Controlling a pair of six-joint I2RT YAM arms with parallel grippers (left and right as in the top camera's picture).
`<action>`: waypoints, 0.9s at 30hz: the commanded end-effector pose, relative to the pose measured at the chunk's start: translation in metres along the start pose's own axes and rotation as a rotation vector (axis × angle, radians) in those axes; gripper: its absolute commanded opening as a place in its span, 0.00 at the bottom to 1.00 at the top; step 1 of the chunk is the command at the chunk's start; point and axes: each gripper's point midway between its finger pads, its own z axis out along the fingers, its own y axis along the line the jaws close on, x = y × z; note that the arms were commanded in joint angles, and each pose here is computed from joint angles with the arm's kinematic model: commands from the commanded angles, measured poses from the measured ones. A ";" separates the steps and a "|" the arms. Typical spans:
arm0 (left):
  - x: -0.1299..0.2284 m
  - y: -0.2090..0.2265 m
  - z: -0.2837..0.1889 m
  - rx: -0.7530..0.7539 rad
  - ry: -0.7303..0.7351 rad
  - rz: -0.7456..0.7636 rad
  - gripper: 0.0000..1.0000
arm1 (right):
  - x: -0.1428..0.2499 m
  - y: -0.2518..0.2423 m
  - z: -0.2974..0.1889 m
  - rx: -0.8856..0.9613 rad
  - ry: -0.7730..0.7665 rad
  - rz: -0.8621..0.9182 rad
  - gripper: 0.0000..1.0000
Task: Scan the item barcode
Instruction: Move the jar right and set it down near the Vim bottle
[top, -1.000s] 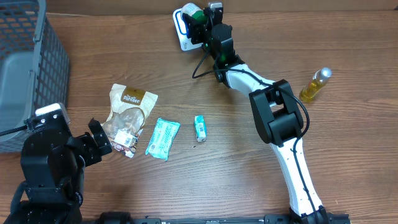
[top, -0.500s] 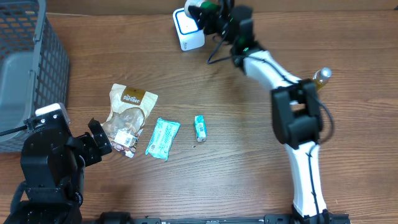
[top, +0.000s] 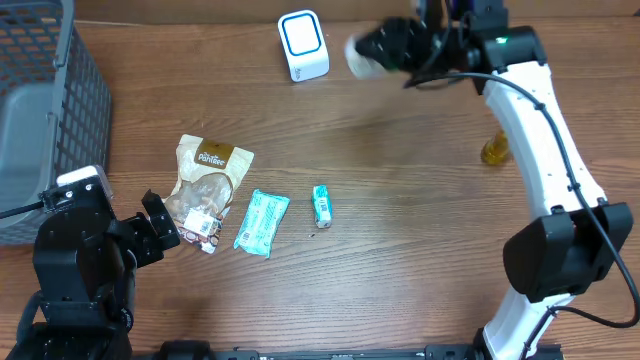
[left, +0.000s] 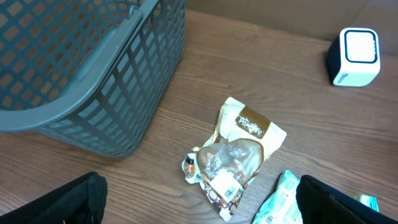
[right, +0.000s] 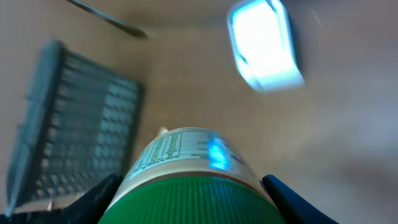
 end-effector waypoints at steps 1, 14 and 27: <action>-0.002 0.003 -0.002 -0.012 -0.012 -0.009 1.00 | 0.021 -0.028 -0.008 0.071 0.084 -0.006 0.52; -0.002 0.003 -0.002 -0.012 -0.011 -0.009 0.99 | 0.091 -0.122 -0.052 0.629 0.329 0.088 0.55; -0.002 0.003 -0.002 -0.012 -0.011 -0.009 1.00 | 0.148 -0.196 -0.027 0.824 0.372 0.237 0.65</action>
